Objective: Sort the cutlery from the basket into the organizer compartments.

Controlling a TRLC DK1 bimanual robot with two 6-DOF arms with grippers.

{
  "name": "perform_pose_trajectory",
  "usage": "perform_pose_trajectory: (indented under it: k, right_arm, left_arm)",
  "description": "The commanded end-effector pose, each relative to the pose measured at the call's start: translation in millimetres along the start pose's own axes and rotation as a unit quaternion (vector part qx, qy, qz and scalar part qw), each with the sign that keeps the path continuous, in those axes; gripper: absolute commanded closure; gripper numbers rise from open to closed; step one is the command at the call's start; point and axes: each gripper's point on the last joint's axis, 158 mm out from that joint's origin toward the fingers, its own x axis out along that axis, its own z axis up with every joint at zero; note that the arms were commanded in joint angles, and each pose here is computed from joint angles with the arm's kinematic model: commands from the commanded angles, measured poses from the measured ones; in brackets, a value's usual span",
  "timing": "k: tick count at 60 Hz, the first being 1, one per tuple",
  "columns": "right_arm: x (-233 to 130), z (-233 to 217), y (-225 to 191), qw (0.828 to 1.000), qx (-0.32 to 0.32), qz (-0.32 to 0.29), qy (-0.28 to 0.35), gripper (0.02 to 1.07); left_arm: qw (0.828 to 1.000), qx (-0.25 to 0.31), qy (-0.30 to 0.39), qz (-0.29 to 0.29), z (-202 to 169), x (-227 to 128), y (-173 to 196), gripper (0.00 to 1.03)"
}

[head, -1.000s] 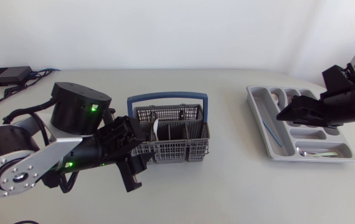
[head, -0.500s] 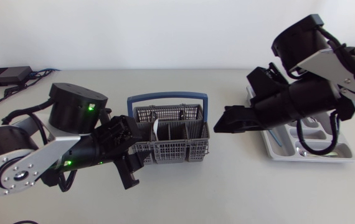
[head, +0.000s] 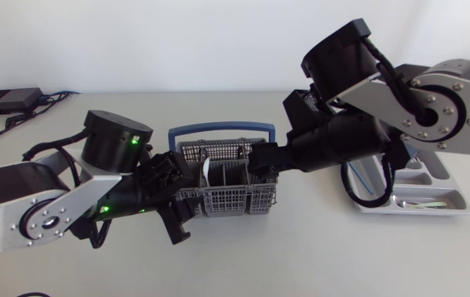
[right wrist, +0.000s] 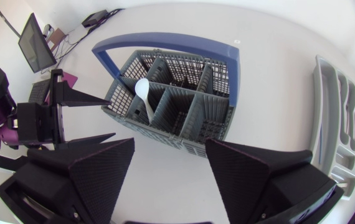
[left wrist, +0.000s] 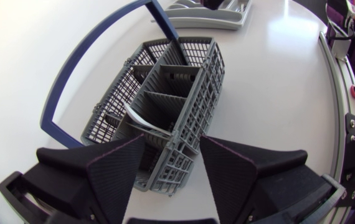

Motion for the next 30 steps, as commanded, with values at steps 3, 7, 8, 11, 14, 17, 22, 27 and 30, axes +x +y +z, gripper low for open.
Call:
perform_pose_trajectory:
  k: [3, 7, 8, 11, 14, 17, 22, 27, 30]
  right_arm:
    - [2.9, -1.4, -4.1, 1.000, 0.020, -0.010, -0.005, 0.23]
    - [3.1, -4.2, -9.4, 1.000, 0.022, -0.013, -0.006, 0.23]
    - [3.3, -4.6, -10.8, 1.000, 0.023, -0.014, -0.007, 0.23]
    - [1.9, -5.4, -15.7, 1.000, 0.024, -0.017, -0.009, 0.22]
    - [0.5, -6.8, -22.3, 0.999, 0.028, -0.021, -0.010, 0.22]
    - [-1.2, -7.0, -26.0, 0.999, 0.029, -0.023, -0.014, 0.22]
    - [-4.7, -8.6, -33.8, 0.999, 0.032, -0.026, -0.019, 0.22]
    - [-8.2, -13.1, -41.1, 0.999, 0.040, -0.026, -0.020, 0.22]
    - [-9.3, -15.2, -44.7, 0.998, 0.046, -0.023, -0.020, 0.22]
  left_arm:
    - [0.999, -0.037, -0.003, 0.026, 13.4, 7.0, 21.1, 0.42]
    - [0.998, -0.046, 0.000, 0.045, 16.2, 10.8, 30.9, 0.42]
    - [0.998, -0.047, 0.002, 0.050, 17.0, 11.5, 33.4, 0.42]
    - [0.997, -0.055, 0.002, 0.060, 21.3, 12.7, 39.8, 0.42]
    - [0.995, -0.063, 0.004, 0.073, 24.9, 14.6, 46.7, 0.42]
    - [0.995, -0.064, 0.004, 0.078, 30.1, 15.4, 48.8, 0.42]
    - [0.993, -0.062, 0.012, 0.096, 35.7, 18.7, 51.1, 0.42]
    - [0.991, -0.066, 0.023, 0.114, 37.6, 24.8, 55.7, 0.43]
    - [0.990, -0.065, 0.030, 0.121, 37.0, 27.9, 56.2, 0.44]
